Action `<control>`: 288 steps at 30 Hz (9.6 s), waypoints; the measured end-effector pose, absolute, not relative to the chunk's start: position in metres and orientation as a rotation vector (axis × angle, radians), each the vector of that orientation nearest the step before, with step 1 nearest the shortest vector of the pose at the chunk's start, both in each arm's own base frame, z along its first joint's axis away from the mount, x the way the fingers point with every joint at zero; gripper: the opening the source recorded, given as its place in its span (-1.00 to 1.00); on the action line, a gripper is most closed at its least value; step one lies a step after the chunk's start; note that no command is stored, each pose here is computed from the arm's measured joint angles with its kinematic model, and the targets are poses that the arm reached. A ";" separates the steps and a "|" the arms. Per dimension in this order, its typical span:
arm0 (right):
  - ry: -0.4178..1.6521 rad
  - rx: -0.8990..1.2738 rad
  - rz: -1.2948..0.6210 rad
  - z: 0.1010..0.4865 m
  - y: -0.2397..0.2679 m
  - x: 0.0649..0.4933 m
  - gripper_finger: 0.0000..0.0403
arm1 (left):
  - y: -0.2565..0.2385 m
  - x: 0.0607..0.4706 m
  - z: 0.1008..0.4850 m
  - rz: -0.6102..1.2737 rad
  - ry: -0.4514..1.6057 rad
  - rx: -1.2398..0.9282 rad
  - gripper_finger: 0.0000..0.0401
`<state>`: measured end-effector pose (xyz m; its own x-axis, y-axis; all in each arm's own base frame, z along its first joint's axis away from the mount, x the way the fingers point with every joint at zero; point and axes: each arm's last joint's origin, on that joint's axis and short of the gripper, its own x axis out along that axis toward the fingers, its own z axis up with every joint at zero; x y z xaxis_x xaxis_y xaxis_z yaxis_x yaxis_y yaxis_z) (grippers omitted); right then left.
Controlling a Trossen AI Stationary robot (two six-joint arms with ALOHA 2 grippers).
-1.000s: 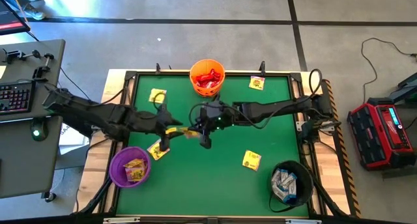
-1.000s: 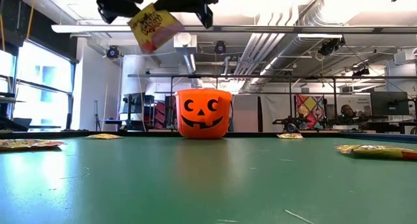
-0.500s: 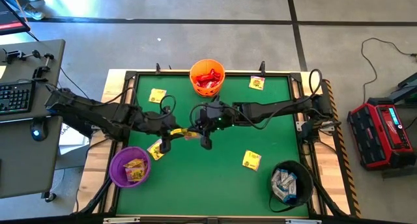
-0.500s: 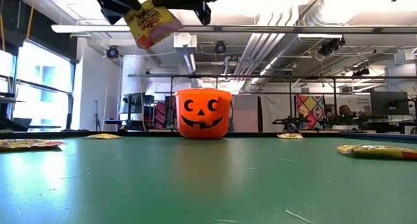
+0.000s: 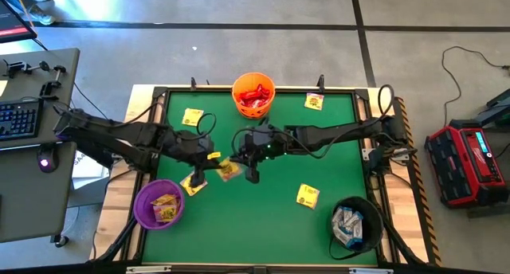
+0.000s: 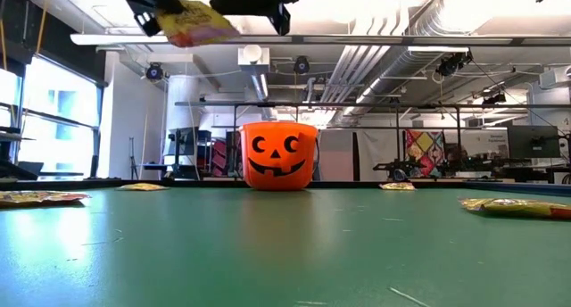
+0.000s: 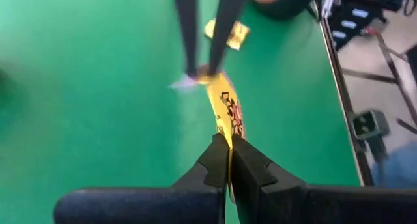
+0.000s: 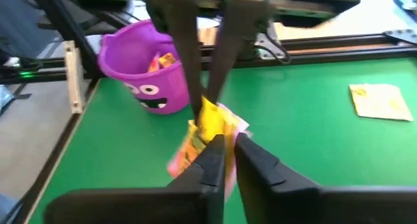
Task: Sort candy by brand, put in halloween buckets
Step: Put the yellow candy into the purple bucket
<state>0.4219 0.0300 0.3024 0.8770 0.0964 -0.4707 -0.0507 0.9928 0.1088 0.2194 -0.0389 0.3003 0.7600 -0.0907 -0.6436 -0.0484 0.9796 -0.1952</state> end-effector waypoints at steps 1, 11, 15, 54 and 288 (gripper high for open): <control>0.497 0.095 0.063 0.303 0.030 0.421 -0.84 | -0.039 0.218 0.302 -0.033 0.724 -0.212 -0.99; 0.497 0.087 -0.041 0.324 0.016 0.404 -0.28 | -0.054 0.192 0.340 -0.305 0.935 -0.376 -1.00; 0.525 0.091 -0.062 0.325 0.008 0.400 -0.25 | -0.067 0.177 0.345 -0.386 1.076 -0.492 -1.00; 0.572 0.117 -0.148 0.320 -0.015 0.397 -0.24 | -0.094 0.100 0.271 -0.126 1.482 -0.762 -0.47; -0.168 0.313 -0.391 0.329 0.021 0.290 -0.09 | -0.038 0.153 0.352 -0.304 0.659 -0.573 -1.00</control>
<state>0.2898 0.0212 0.3295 0.9115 -0.3987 0.1007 0.3472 0.8774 0.3310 0.1528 -0.0375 0.3516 0.7547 -0.4384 -0.4880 0.0870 0.8042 -0.5879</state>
